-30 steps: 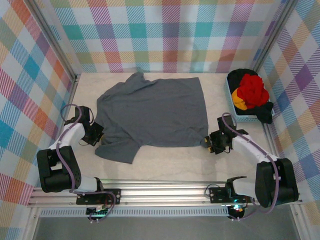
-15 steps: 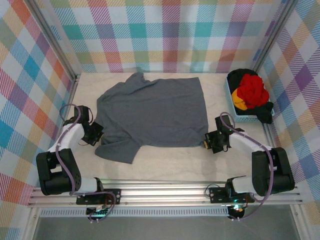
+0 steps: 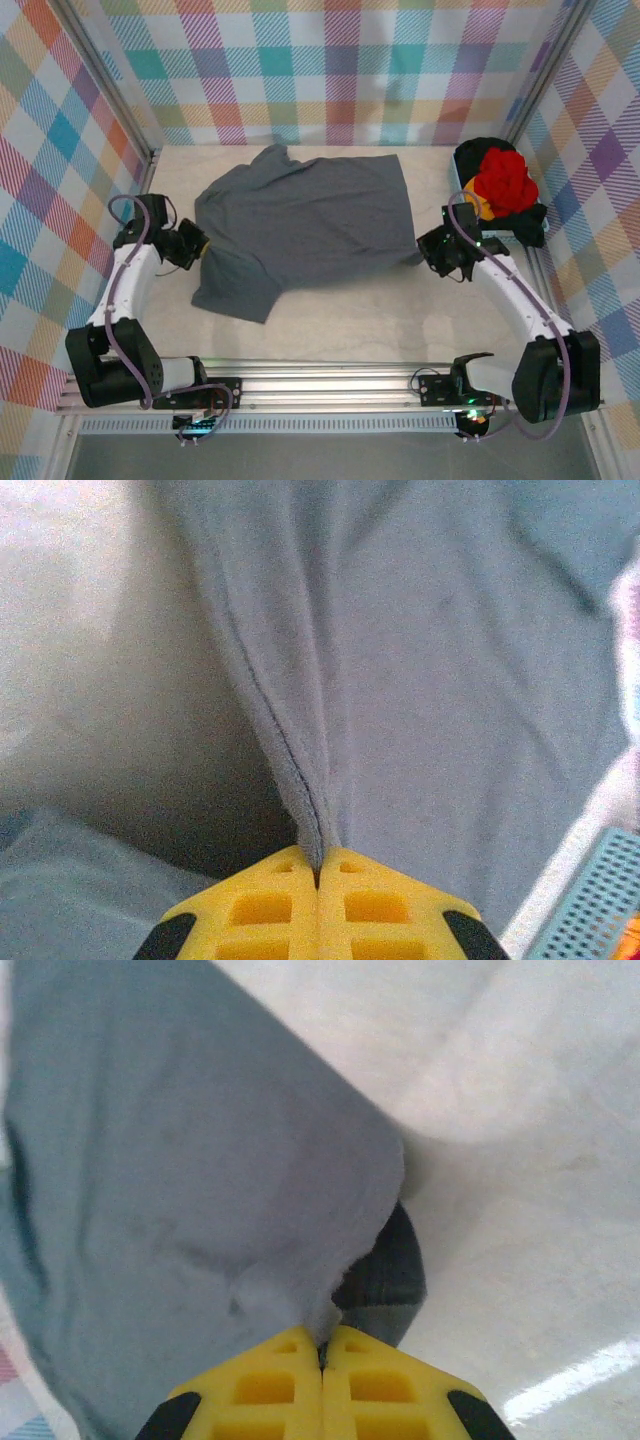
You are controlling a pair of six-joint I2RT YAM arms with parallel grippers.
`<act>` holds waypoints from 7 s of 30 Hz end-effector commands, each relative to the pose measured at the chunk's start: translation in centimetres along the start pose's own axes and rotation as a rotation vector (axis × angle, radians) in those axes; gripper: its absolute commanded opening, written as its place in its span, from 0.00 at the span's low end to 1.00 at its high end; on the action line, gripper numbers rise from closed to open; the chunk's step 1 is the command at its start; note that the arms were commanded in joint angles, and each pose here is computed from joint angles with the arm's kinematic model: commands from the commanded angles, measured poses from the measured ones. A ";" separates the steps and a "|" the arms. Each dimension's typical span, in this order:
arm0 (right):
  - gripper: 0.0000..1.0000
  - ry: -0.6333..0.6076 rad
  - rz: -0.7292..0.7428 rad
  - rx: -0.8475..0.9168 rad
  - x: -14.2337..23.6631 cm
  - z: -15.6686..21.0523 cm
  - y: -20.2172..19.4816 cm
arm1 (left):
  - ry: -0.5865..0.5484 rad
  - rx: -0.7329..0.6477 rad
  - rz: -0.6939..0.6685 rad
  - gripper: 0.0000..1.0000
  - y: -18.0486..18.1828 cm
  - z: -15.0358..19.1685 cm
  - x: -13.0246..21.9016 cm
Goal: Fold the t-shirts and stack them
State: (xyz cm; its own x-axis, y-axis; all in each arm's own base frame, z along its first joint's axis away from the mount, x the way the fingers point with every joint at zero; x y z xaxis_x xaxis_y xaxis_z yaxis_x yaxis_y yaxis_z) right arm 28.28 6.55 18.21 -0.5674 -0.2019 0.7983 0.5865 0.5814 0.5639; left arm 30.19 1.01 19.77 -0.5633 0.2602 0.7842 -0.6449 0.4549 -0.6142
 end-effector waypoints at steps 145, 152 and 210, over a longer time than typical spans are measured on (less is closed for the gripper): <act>0.42 0.103 -0.105 0.360 -1.0 -0.8 0.2 | 0.016 -0.285 -0.011 0.31 -14.9 -2.6 -10.3; 0.40 0.240 -0.069 0.392 -5.0 -0.7 3.1 | -0.022 -0.482 -0.008 0.33 -21.3 -3.8 -18.9; 0.37 0.395 0.358 0.310 -11.2 1.2 -2.9 | -0.204 -0.539 -0.217 0.47 -18.0 -8.2 -26.6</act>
State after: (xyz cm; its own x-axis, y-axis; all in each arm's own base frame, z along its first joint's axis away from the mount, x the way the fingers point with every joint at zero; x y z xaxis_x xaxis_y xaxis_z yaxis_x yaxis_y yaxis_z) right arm 33.29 8.40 6.81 -0.1047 -0.2036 0.9734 0.4723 0.8512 0.2289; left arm 60.65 -6.59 14.41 -0.6127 -0.0309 0.7898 -0.4736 0.8144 -0.3355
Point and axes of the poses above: each hand's point on the last joint's axis, 136 mm out from that joint toward the fingers, its own x axis back along the fingers, its own y axis along the line the jaws close on, z = x × y, the point moved 5 cm from there along x, back along the fingers, and after that the axes turned 4 degrees about x, right-handed, at the moved point
